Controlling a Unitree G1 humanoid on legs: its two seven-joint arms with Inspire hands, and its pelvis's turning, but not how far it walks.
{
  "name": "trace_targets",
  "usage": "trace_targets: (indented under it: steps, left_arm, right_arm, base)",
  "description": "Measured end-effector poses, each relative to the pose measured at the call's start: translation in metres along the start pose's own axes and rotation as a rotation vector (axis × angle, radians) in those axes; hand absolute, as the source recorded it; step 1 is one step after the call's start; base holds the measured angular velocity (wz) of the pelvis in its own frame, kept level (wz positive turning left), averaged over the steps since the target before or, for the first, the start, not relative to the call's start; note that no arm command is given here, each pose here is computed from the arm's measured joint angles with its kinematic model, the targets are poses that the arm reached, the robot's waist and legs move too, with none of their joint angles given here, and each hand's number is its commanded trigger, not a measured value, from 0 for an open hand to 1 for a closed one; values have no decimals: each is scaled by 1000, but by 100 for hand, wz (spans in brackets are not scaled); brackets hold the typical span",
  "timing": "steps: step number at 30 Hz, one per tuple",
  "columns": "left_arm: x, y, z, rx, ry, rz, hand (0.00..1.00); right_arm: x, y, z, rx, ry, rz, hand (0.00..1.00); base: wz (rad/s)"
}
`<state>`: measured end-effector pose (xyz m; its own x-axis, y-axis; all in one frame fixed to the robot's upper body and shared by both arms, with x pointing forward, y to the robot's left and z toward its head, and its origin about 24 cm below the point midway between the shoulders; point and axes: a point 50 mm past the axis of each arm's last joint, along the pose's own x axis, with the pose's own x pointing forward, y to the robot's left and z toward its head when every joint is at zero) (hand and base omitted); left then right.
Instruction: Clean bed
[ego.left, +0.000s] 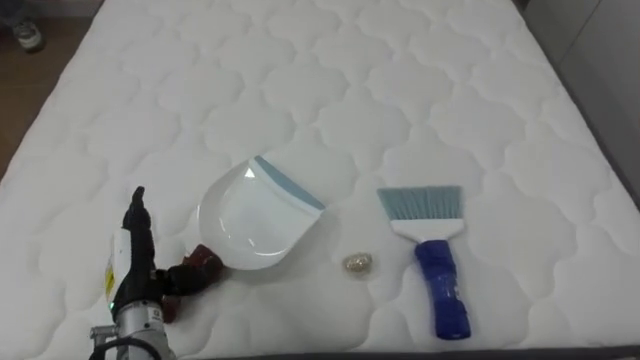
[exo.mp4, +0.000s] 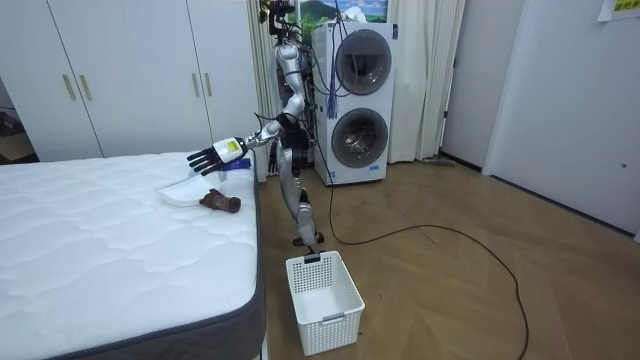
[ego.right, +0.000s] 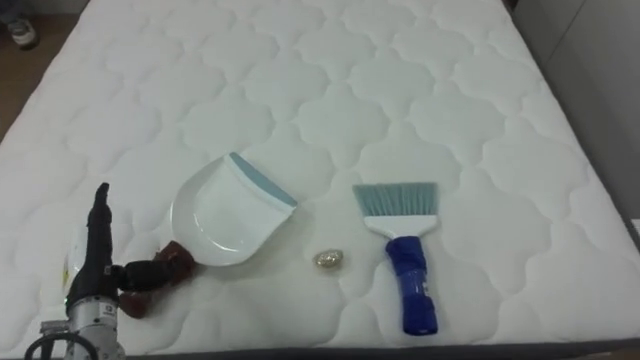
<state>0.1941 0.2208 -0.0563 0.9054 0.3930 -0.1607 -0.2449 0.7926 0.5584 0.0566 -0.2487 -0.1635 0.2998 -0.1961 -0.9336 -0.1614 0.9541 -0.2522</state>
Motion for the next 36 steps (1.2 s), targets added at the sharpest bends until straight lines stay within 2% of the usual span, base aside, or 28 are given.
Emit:
trace_targets:
  steps: [11,21,36]
  left_arm:
    - [5,-14,-3,34,20,-86,0]
    - [1,-14,-18,61,80,-102,0]
    - [2,-11,-18,68,72,-77,0]
  right_arm:
    - [1,-1,4,-12,1,-14,0]
    - [1,-3,6,-12,-6,-39,0]
    - [2,-5,13,15,-23,-54,0]
  base:
    - [0]
    - [0]
    - [0]
